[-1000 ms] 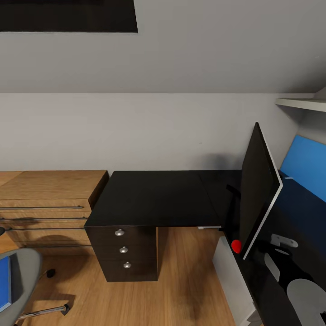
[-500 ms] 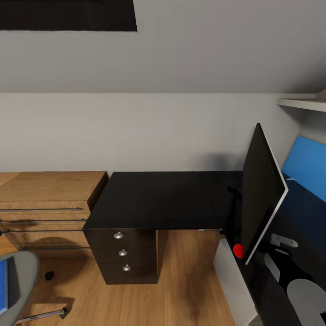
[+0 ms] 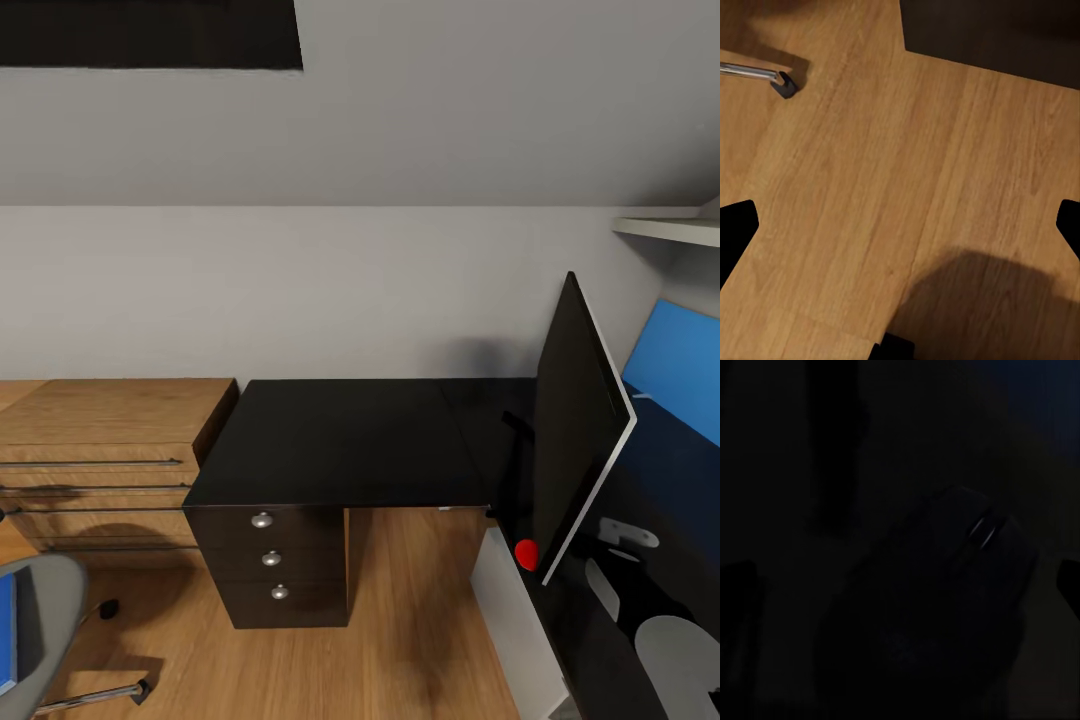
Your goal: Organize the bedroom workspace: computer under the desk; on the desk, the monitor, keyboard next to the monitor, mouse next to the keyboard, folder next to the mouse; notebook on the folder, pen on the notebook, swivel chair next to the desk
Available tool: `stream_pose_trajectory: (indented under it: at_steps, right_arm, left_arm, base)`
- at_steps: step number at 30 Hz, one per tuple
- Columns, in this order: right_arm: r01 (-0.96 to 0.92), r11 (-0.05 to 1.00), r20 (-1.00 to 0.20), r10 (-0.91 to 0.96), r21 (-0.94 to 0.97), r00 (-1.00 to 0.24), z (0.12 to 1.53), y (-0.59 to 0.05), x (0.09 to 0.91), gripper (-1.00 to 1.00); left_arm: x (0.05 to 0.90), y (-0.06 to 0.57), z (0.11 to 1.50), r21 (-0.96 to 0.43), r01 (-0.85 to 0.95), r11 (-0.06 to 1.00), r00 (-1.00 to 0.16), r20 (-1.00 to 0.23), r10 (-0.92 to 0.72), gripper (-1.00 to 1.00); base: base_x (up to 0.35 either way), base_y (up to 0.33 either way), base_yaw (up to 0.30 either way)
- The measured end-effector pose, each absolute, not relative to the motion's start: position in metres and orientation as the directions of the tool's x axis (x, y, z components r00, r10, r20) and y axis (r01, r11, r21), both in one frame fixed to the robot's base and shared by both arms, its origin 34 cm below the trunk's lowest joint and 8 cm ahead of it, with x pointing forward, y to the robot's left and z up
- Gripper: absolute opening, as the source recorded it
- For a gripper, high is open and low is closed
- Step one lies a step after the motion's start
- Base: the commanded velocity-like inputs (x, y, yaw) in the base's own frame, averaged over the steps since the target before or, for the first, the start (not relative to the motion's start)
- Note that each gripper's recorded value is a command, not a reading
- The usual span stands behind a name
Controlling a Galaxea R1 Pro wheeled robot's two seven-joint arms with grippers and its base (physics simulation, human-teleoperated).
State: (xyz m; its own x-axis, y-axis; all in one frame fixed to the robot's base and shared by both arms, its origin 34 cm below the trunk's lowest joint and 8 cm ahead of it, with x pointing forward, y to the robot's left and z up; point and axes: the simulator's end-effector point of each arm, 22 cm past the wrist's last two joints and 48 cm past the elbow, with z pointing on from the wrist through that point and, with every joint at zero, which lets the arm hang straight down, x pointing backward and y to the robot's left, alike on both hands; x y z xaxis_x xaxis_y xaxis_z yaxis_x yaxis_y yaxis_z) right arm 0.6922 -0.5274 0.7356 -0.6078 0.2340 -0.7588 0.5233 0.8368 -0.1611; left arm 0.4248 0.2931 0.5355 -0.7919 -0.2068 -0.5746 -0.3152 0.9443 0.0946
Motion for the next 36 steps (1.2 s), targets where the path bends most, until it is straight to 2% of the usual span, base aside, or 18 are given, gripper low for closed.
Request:
stream_pose_trajectory:
  at_steps: [36]
  right_arm:
    - [0.517,0.837,-0.723,0.247,-0.176,-0.646,0.7367,-0.5299,0.6891,1.0]
  left_arm:
    - [0.4245,0.2931,0.5354,0.095,-0.315,0.944,-0.792,-0.574,-0.207,1.0]
  base:
    - [0.0,0.0,0.0]
